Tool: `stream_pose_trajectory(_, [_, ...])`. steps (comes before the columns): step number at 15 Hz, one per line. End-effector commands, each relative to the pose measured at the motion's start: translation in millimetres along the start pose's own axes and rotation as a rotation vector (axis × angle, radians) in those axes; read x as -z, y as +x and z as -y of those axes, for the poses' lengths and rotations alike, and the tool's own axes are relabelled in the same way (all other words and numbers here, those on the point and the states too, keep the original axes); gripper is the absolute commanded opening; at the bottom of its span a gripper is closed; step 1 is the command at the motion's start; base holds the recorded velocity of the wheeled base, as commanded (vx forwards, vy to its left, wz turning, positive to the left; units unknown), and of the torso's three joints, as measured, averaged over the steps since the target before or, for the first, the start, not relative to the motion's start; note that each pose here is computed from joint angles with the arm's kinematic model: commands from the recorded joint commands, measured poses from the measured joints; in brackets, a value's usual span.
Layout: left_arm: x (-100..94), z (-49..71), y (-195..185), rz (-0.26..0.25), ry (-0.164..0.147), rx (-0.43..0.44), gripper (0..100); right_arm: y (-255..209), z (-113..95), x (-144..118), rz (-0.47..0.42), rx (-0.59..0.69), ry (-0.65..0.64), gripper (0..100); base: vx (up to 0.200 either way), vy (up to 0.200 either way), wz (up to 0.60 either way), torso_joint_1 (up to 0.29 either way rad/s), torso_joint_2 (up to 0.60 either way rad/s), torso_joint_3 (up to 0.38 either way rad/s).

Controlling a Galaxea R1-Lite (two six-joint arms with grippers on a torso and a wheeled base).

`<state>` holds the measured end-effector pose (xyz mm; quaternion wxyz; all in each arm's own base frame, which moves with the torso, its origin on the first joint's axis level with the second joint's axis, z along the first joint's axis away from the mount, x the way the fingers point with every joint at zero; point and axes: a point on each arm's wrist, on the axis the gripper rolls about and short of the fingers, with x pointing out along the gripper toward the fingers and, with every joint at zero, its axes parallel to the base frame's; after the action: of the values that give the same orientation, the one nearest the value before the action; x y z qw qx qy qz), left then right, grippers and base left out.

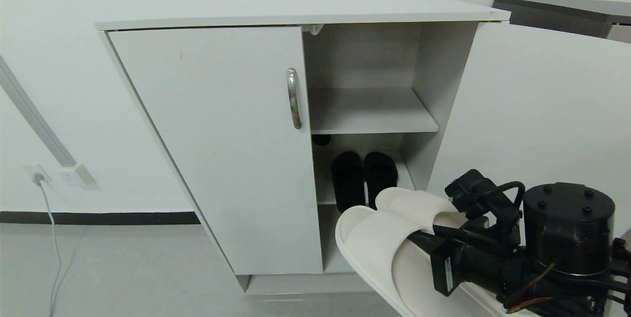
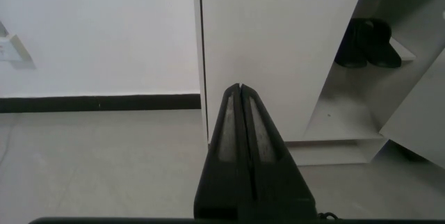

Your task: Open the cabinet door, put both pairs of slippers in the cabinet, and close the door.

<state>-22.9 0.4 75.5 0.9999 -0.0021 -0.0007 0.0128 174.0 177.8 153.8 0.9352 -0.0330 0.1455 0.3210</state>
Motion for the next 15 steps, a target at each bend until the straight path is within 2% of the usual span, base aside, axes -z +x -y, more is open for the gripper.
stream_pose_trajectory(1, [0.0,0.0,0.1,-0.001,-0.003,-0.001,0,6.2,-3.6,2.8,0.002,-0.007,-0.008,0,0.0,0.0,0.0,0.0,0.0,0.0])
stream_pose_trajectory(3, [0.0,0.0,0.1,-0.001,-0.003,0.001,0,18.0,-7.1,0.1,0.033,0.061,-0.014,0,0.0,0.0,0.0,0.0,0.0,0.0])
stream_pose_trajectory(5, [0.0,0.0,0.1,-0.001,-0.003,0.001,0,44.4,-20.7,-2.1,0.035,0.294,-0.002,0,0.0,0.0,0.0,0.0,0.0,0.0])
stream_pose_trajectory(6, [0.0,0.0,0.1,-0.001,-0.003,0.001,0,53.1,-30.6,-5.1,0.045,0.337,-0.003,0,0.0,0.0,0.0,0.0,0.0,0.0])
stream_pose_trajectory(7, [0.0,0.0,0.1,-0.001,-0.003,0.001,0,53.1,-30.6,-5.1,0.045,0.337,-0.003,0,0.0,0.0,0.0,0.0,0.0,0.0])
stream_pose_trajectory(8, [0.0,0.0,0.1,-0.001,-0.003,0.001,0,63.0,-41.7,-27.9,0.064,0.439,0.027,0,0.0,0.0,0.0,0.0,0.0,0.0])
stream_pose_trajectory(11, [0.0,0.0,0.1,-0.001,-0.003,0.001,0,66.9,-50.8,-72.9,0.064,0.552,0.121,0,0.0,0.0,0.0,0.0,0.0,0.0])
stream_pose_trajectory(13, [0.0,0.0,0.1,-0.001,-0.003,0.001,0,67.2,-52.8,-94.3,0.073,0.594,0.131,0,0.0,0.0,0.0,0.0,0.0,0.0])
stream_pose_trajectory(15, [0.0,0.0,0.1,-0.001,-0.003,0.001,0,72.9,-53.7,-105.0,0.098,0.612,0.128,0,0.0,0.0,0.0,0.0,0.0,0.0])
